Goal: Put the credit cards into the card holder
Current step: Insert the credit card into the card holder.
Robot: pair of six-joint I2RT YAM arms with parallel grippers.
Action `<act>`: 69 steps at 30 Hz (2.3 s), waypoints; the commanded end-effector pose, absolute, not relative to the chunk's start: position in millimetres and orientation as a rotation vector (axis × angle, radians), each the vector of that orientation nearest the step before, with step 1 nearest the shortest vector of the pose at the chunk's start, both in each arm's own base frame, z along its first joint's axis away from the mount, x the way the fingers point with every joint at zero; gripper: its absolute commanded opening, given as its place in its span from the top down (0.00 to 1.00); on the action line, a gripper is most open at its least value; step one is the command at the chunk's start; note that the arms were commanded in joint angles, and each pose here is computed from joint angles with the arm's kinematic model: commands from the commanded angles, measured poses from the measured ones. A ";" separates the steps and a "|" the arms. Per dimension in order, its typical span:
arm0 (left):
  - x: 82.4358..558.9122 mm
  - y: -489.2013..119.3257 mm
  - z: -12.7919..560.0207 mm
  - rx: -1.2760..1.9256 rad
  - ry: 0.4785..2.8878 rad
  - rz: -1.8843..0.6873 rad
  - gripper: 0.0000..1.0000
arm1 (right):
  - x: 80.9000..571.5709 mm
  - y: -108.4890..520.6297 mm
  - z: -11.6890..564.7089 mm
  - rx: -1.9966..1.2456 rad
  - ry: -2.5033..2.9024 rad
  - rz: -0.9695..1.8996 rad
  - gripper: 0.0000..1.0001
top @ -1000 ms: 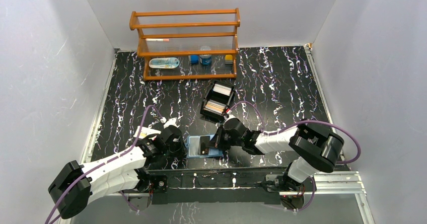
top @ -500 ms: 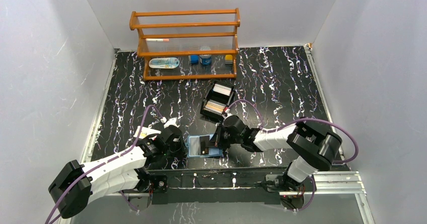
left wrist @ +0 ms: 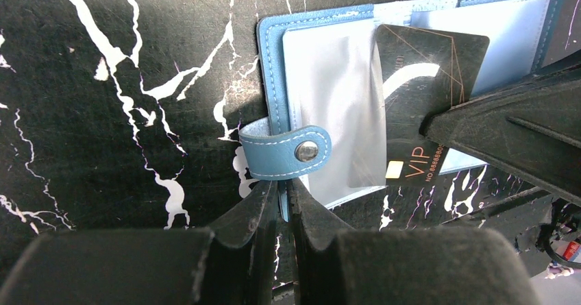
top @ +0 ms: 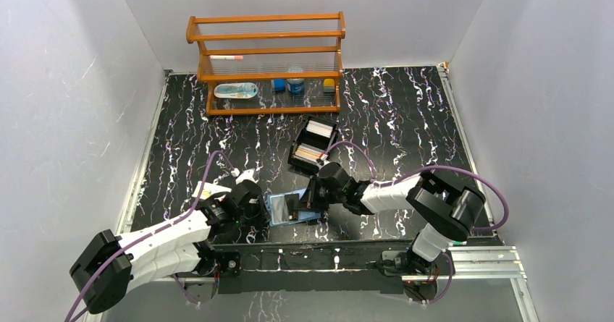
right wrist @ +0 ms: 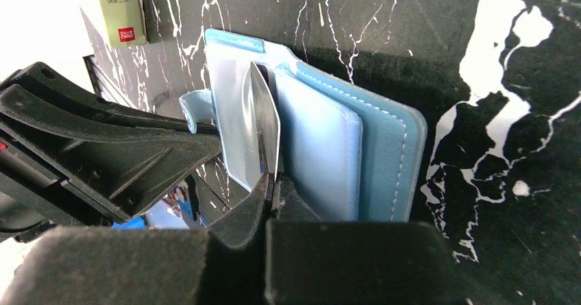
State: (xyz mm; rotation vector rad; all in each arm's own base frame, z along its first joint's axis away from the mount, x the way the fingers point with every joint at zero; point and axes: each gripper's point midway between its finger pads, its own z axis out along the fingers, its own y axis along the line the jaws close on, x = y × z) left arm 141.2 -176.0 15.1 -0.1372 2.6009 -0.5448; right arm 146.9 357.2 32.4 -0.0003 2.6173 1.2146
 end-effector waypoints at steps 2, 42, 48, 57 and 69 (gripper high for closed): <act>136.8 -164.8 1.8 -0.115 2.640 -0.458 0.90 | 126.7 332.6 14.1 -0.089 2.760 1.121 1.00; 139.8 -161.4 -3.8 -0.111 2.648 -0.404 0.90 | 130.9 315.5 7.7 -0.193 2.851 1.019 1.00; 140.1 -161.6 -3.7 -0.111 2.647 -0.403 0.90 | 129.8 312.1 6.1 -0.167 2.852 1.014 1.00; 140.0 -162.0 -4.2 -0.109 2.650 -0.403 0.90 | 133.5 311.4 11.9 -0.132 2.813 1.023 1.00; 141.8 -163.5 -5.0 -0.099 2.652 -0.396 0.90 | 126.0 309.9 6.1 -0.132 2.866 1.025 1.00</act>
